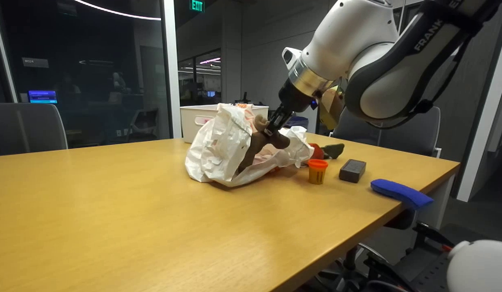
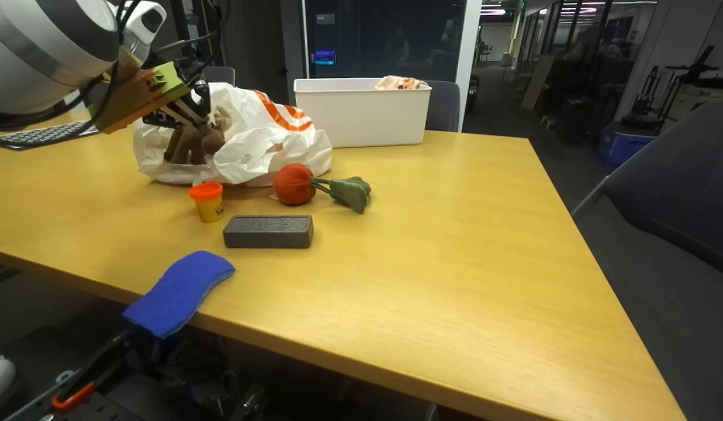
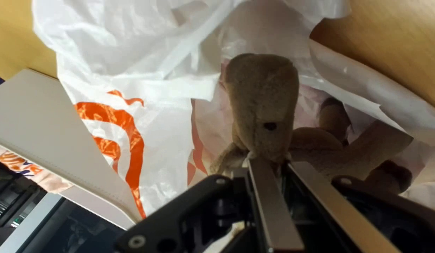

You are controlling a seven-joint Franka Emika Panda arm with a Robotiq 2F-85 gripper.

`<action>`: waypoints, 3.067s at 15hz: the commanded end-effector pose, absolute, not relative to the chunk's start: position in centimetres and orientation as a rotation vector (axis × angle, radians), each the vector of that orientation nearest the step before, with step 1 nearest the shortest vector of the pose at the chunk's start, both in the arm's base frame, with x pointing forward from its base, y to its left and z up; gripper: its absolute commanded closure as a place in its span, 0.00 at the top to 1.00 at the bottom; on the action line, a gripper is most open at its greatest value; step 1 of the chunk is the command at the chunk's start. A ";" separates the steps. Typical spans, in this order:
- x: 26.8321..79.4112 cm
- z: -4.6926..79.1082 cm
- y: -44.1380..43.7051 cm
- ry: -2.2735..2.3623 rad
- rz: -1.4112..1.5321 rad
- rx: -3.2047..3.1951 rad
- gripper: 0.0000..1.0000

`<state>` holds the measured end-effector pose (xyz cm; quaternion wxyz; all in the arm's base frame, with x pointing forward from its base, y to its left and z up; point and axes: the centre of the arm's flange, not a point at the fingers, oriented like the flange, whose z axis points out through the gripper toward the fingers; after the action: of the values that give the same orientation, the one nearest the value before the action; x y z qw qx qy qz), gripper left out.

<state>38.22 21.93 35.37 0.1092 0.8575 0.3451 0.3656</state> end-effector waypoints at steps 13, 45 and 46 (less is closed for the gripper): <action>39.4 38.8 16.4 0.849 0.899 2.777 1.00; 36.0 38.8 6.4 0.436 0.276 3.306 1.00; 36.2 38.2 6.6 0.442 0.254 3.306 1.00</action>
<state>36.20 6.56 38.15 -0.1014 0.9832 0.1315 0.0753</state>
